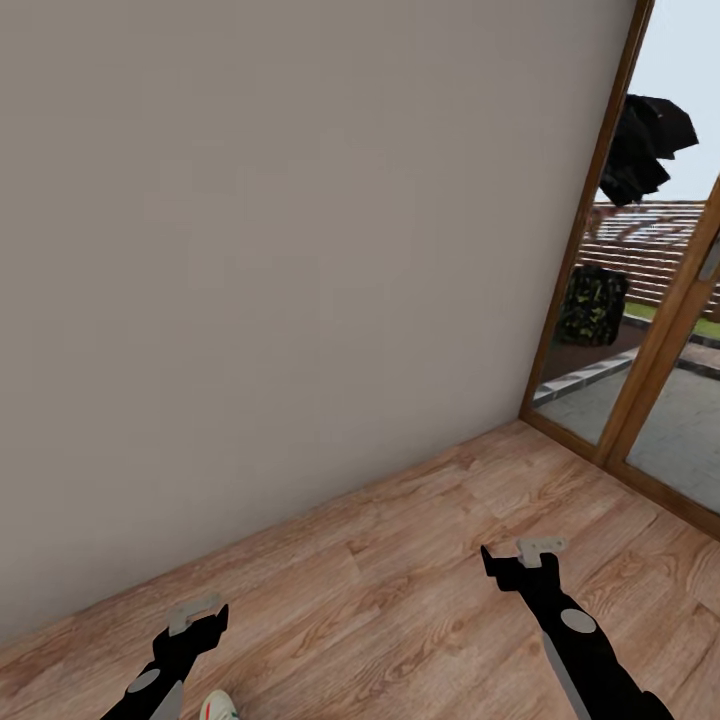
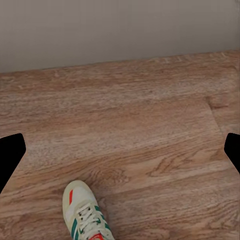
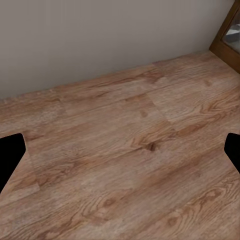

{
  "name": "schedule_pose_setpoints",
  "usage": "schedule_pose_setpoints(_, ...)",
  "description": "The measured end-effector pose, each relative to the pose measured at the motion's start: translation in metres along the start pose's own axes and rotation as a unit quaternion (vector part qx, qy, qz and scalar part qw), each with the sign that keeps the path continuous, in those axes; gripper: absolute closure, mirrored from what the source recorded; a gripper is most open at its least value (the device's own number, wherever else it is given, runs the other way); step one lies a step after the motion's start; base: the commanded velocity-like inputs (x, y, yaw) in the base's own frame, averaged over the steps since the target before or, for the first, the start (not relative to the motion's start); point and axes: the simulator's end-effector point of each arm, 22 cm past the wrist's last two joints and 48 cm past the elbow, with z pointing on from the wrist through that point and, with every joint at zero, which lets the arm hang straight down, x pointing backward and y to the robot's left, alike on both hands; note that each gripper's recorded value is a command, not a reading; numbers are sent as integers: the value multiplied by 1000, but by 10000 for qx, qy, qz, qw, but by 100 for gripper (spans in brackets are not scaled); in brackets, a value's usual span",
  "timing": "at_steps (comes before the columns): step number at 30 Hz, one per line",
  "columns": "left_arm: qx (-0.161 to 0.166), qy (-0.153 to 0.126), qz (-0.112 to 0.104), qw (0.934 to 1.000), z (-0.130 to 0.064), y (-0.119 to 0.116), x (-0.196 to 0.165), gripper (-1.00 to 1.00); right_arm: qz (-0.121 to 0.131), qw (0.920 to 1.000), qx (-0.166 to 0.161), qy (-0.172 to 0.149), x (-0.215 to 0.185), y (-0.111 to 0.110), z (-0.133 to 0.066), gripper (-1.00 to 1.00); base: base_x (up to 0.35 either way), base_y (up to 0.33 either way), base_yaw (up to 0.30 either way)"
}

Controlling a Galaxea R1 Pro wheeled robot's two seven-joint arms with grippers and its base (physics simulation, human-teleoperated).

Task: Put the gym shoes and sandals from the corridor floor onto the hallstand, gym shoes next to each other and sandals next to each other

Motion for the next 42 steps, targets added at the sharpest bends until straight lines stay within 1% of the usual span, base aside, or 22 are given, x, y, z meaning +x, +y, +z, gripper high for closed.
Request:
schedule_pose_setpoints(17,12,5,20,10000,0,0,0,-100,26,10000,6,20,1,0,0,-100,4,0,0)
schedule_pose_setpoints(20,14,7,18,10000,0,-1,0,-100,38,10000,6,18,1,0,0,-100,0,0,99)
schedule_pose_setpoints(42,0,24,29,10000,1,1,2,-100,51,10000,8,32,3,0,1,-100,0,0,254)
